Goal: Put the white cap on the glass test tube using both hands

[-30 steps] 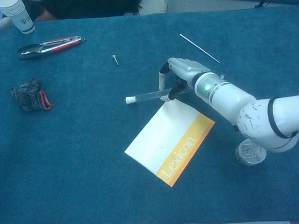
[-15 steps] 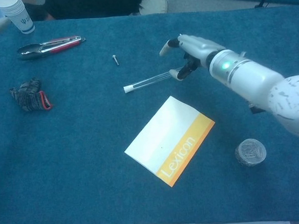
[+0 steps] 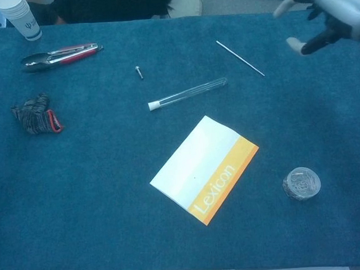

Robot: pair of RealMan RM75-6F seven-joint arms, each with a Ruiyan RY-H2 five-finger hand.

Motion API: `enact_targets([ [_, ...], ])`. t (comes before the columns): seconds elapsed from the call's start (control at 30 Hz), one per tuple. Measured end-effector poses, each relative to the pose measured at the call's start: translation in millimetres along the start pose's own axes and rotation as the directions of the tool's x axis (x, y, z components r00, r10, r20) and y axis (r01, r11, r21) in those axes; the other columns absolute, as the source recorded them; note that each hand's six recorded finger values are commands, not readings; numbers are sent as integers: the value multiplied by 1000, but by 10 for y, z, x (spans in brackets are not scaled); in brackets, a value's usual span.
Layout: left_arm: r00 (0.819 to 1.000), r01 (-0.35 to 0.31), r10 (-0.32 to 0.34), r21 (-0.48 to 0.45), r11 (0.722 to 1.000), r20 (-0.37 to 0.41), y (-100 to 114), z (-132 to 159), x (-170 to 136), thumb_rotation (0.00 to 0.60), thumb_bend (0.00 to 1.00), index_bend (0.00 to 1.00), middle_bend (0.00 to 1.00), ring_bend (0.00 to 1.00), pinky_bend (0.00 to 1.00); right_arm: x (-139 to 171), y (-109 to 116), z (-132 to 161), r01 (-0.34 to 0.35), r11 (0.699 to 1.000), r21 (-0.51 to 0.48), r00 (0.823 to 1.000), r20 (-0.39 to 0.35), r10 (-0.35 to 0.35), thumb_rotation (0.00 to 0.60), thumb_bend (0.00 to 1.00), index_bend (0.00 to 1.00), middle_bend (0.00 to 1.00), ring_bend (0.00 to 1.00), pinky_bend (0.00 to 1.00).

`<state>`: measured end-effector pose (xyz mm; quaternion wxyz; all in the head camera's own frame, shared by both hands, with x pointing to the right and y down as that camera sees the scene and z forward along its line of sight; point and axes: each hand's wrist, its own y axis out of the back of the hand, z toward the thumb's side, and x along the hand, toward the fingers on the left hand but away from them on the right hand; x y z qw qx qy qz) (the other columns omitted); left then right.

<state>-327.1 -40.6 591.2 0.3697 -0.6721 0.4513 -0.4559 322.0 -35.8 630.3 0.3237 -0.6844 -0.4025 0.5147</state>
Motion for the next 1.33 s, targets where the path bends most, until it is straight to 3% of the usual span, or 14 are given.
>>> enact_targets([
  [0.27,1000,-1,4,86,996,-27,-97,-165,-198,400,370,190,88,0,83,481,120,-547,54,998,43,994,89,-58,600,384,313,182,65,224],
  [0.6,994,-21,36,150,988,-99,-195,-441,-611,377,369,193,91,0,83,1176,267,-1085,113,990,82,972,196,-127,600,383,334,191,65,226],
  [0.93,988,-65,88,170,983,-127,-194,-499,-1117,367,370,200,95,0,83,1670,288,-1238,152,983,107,957,234,-173,600,384,343,194,65,226],
  [1.33,985,-77,102,175,982,-137,-180,-489,-1244,366,370,206,95,0,83,1627,253,-1121,155,984,87,966,194,-170,600,384,344,194,65,226],
])
